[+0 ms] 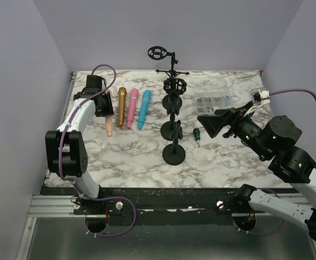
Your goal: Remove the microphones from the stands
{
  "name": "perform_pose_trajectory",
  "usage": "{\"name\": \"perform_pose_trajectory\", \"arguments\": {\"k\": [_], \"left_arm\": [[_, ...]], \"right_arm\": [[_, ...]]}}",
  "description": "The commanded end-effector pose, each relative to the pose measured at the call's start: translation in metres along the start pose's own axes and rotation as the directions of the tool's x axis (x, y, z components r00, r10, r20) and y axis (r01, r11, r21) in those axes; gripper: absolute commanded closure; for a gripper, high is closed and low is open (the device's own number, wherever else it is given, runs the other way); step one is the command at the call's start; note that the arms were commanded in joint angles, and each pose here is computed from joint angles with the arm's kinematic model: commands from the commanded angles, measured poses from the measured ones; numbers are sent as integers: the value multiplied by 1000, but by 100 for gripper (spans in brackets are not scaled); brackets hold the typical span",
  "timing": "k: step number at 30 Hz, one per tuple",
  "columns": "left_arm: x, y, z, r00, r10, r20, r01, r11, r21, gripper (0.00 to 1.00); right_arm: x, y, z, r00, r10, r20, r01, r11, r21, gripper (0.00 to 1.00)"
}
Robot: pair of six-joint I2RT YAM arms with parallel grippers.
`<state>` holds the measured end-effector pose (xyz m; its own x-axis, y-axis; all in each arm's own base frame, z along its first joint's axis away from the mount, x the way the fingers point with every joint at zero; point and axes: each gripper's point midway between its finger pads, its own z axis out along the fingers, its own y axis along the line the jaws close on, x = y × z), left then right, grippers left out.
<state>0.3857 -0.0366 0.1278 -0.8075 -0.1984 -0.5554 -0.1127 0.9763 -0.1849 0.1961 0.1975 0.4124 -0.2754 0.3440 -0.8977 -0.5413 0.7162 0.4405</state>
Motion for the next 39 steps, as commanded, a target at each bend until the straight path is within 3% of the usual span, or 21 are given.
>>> {"name": "perform_pose_trajectory", "arguments": {"k": [1,11,21,28,33,39], "left_arm": [[-33,-5,22,998,23,-58,-21,999,24,100],[-48,21,83,978,48,-203,-68,993,-92,100],[-47,24,105,961,15,-278,-50,992,-120,99],[-41,27,120,947,3,-322,-47,990,-129,80],[-42,36,123,945,-20,-326,-28,989,-143,74],[-46,41,123,947,-50,-317,3,989,-148,59]], "right_arm": [[-4,-11,-10,999,-34,11,34,998,50,0],[-17,-20,-25,997,-72,41,68,993,98,0],[-12,-25,-20,996,-85,30,81,990,117,0],[-11,-27,-21,996,-88,29,84,989,123,0],[-11,-28,-22,996,-85,31,81,988,128,0],[-11,-27,-23,996,-79,32,74,989,125,0]]}}
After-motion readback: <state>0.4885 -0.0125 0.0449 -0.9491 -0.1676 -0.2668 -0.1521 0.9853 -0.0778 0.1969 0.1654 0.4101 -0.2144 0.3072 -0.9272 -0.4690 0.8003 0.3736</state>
